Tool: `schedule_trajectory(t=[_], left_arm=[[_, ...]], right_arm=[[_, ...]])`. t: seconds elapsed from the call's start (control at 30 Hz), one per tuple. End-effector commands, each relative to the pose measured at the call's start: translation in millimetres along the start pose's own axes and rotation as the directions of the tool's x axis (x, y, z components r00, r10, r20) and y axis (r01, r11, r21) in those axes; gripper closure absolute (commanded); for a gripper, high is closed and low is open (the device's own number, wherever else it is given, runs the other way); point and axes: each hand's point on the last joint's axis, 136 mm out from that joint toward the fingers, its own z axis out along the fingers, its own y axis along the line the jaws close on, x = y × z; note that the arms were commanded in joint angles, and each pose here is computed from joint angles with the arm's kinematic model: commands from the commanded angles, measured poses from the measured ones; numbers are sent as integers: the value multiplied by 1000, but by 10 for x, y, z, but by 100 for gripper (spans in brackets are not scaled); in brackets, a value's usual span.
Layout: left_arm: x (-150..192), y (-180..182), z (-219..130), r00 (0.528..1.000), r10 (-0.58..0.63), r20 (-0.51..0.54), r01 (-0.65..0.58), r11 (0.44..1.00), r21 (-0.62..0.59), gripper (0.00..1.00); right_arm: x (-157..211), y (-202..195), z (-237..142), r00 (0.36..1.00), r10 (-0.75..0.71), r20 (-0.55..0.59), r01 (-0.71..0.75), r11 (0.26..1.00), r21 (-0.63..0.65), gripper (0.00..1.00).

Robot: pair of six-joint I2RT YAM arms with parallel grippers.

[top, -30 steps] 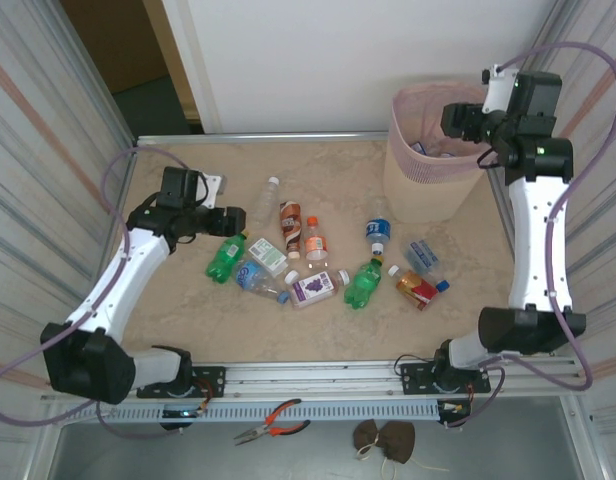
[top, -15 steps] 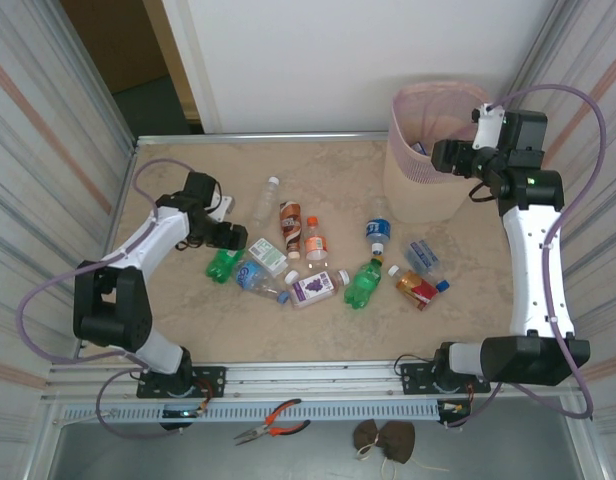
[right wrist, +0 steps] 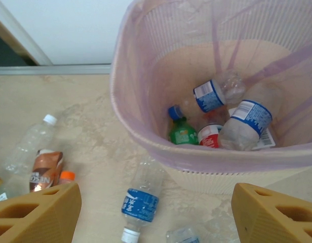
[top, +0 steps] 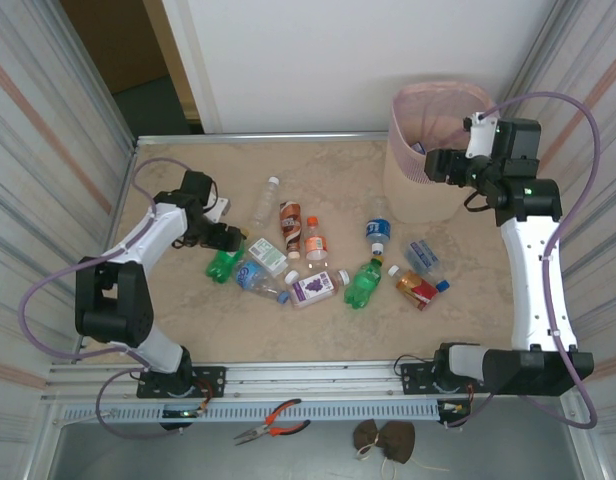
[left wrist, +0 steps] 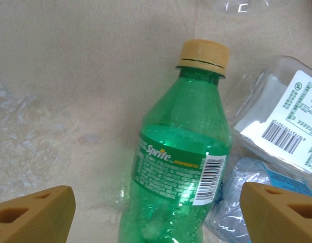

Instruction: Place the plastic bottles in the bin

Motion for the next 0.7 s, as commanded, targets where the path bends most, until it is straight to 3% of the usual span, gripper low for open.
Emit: schedule_trajectory(t=[0.0, 0.67], left_arm=[[-67, 6, -153, 998, 17, 54, -18, 1000, 8, 15], [45, -52, -41, 999, -1, 49, -1, 998, 57, 15]], right_arm=[[1, 67, -147, 1000, 5, 8, -5, 1000, 1, 23], [-39, 222, -246, 1000, -31, -6, 30, 999, -12, 23]])
